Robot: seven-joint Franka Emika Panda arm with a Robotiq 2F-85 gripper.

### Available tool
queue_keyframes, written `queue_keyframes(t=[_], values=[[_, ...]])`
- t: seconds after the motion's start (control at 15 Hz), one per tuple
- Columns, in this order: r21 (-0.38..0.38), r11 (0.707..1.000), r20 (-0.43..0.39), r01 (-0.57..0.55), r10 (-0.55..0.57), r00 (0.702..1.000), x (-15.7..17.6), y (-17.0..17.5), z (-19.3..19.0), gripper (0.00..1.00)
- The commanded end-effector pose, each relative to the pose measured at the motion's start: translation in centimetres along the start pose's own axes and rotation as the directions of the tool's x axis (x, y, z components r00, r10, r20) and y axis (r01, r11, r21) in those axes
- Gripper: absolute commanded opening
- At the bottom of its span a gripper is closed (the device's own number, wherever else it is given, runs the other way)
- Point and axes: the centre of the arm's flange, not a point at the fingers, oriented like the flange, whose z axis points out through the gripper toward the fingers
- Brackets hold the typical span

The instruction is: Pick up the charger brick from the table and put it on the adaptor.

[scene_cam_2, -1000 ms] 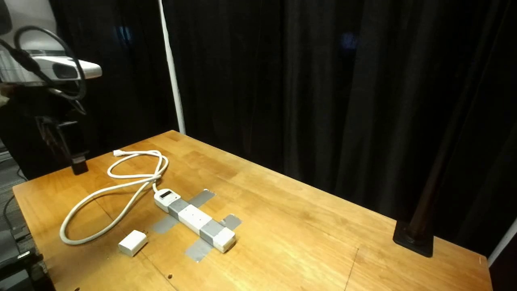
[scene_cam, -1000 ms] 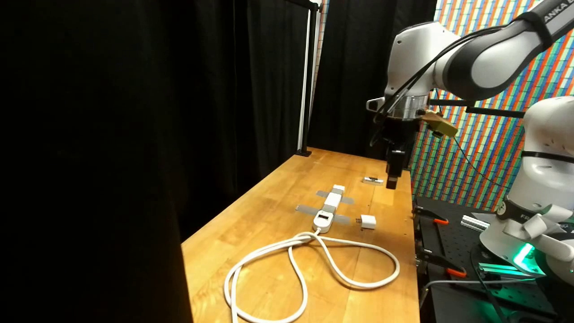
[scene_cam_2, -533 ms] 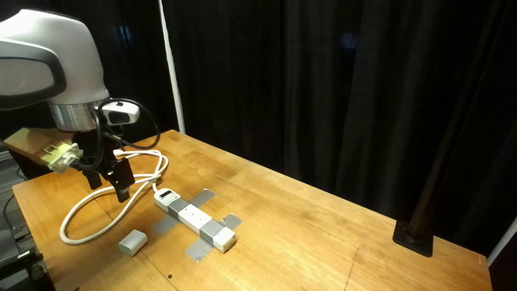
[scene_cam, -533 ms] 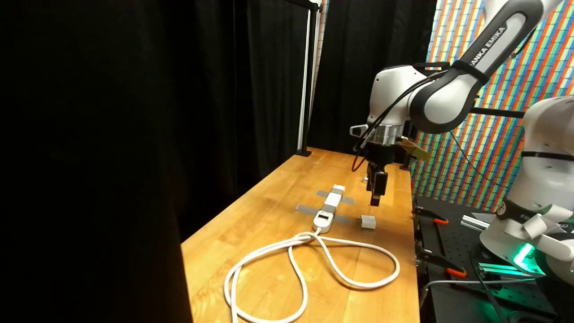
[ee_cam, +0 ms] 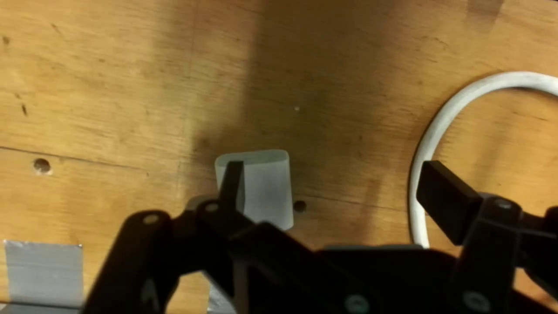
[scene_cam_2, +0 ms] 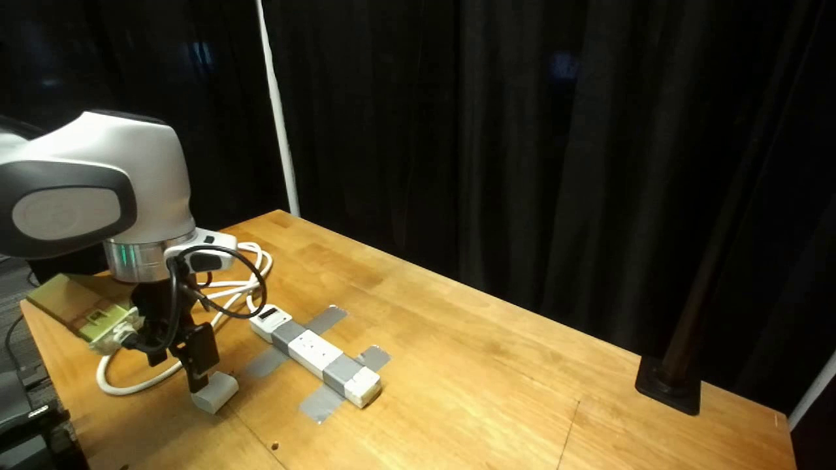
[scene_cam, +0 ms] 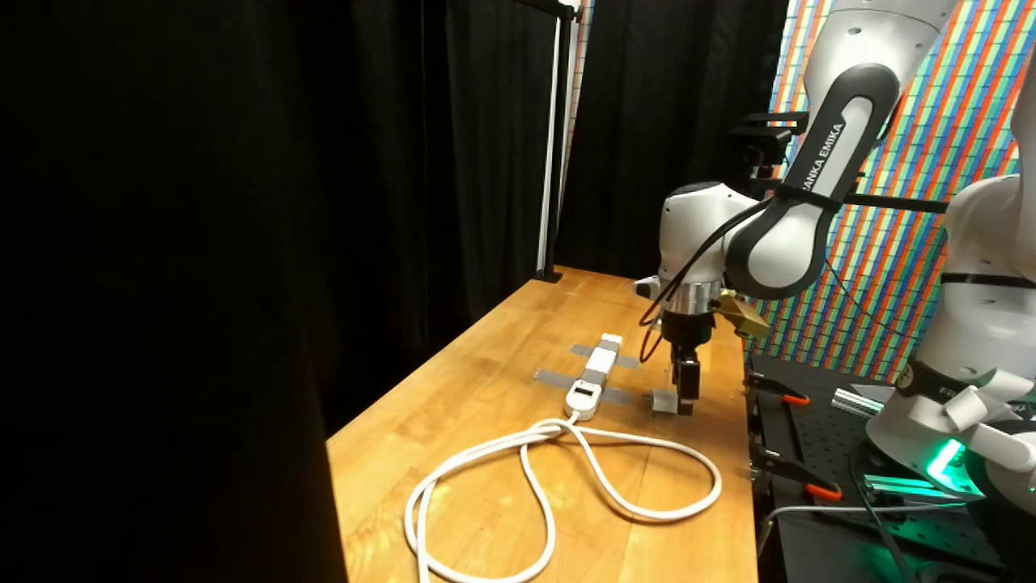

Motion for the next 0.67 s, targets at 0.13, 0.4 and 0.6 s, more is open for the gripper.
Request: queue_keyframes(t=[0.13, 0.4, 0.6], values=[[-0.110, 0.992, -0.036, -0.063, 0.059, 0.998, 0.0, 0.7, 2.0, 1.00], [-0.149, 0.985, -0.038, -0.089, 0.085, 0.996, 0.1, 1.7, 2.3, 1.00], [-0.123, 0.988, -0.066, -0.093, 0.085, 0.994, 0.2, 2.0, 2.6, 1.00]])
